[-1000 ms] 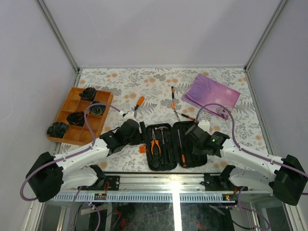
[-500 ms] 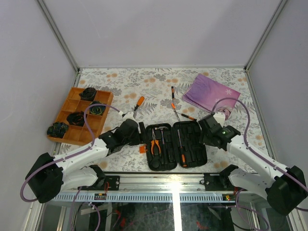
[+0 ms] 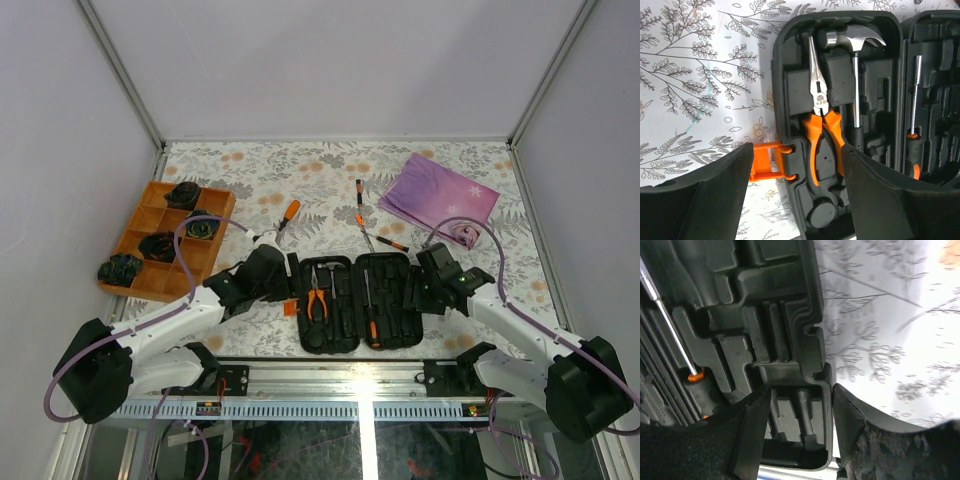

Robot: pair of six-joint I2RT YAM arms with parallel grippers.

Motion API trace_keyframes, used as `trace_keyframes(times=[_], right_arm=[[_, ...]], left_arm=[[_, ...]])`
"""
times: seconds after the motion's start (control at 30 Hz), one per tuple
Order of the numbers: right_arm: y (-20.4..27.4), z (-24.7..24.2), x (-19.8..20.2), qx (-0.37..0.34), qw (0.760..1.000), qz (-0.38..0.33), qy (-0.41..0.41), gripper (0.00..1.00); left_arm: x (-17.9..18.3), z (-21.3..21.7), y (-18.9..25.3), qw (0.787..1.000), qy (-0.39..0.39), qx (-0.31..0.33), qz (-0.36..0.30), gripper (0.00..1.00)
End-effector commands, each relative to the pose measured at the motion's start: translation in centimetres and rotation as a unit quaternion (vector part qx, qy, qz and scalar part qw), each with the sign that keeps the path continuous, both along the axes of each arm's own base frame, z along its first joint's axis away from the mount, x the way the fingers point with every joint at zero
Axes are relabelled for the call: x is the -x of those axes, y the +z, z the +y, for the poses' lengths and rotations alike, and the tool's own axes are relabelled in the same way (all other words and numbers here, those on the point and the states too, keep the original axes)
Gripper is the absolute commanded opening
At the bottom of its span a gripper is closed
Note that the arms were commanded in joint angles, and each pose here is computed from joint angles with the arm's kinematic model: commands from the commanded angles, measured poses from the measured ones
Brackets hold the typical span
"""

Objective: Sort the tools into containers
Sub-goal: Adjust the storage box at the center of the board.

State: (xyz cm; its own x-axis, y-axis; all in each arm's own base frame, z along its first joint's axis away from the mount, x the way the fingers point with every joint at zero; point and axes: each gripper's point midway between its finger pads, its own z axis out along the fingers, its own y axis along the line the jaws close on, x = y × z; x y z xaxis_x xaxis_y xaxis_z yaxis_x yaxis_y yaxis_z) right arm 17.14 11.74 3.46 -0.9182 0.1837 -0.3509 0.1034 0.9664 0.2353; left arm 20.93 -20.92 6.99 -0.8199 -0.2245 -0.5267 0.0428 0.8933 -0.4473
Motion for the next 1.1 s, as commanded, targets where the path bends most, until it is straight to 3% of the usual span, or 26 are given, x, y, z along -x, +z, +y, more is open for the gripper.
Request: trace_keyframes(times=[0.0, 0.27, 0.33, 0.43, 0.57, 0.8, 0.97, 1.07], right_arm=[[1.2, 4.7, 0.2, -0.114, 0.991, 0.012, 0.064, 0.57], [4.1, 8.8, 0.3, -0.235, 0.965, -0.009, 0.113, 0.53], [3.8, 7.9, 0.3, -0.207, 0.972, -0.006, 0.112, 0.53], [2.8, 4.4, -0.5, -0.101, 0.992, -0.016, 0.075, 0.54], [3.4, 1.1, -1.6, -0.023, 0.998, -0.054, 0.034, 0.55], [6.0, 2.7, -2.4, -0.081, 0.990, -0.111, 0.040, 0.51], [5.9, 4.1, -2.2, -0.115, 0.986, -0.102, 0.059, 0.49], [4.8, 3.4, -2.1, -0.093, 0.991, -0.087, 0.041, 0.46]], left_arm=[[-0.7, -0.2, 1.7, 1.000, -0.012, 0.009, -0.017, 0.69], [-1.0, -0.7, 3.1, 0.999, -0.026, 0.018, -0.022, 0.69], [-0.9, -0.9, 3.2, 0.999, -0.029, 0.021, -0.021, 0.68], [-0.8, -1.0, 3.5, 0.999, -0.033, 0.024, -0.021, 0.67], [-0.5, -1.5, 3.7, 0.998, -0.042, 0.037, -0.019, 0.65], [1.2, -4.0, 3.9, 0.997, -0.047, 0.055, -0.005, 0.60], [3.4, -6.3, 3.4, 0.998, -0.034, 0.059, 0.005, 0.58], [3.9, -6.2, 2.2, 0.999, -0.016, 0.049, 0.017, 0.57]])
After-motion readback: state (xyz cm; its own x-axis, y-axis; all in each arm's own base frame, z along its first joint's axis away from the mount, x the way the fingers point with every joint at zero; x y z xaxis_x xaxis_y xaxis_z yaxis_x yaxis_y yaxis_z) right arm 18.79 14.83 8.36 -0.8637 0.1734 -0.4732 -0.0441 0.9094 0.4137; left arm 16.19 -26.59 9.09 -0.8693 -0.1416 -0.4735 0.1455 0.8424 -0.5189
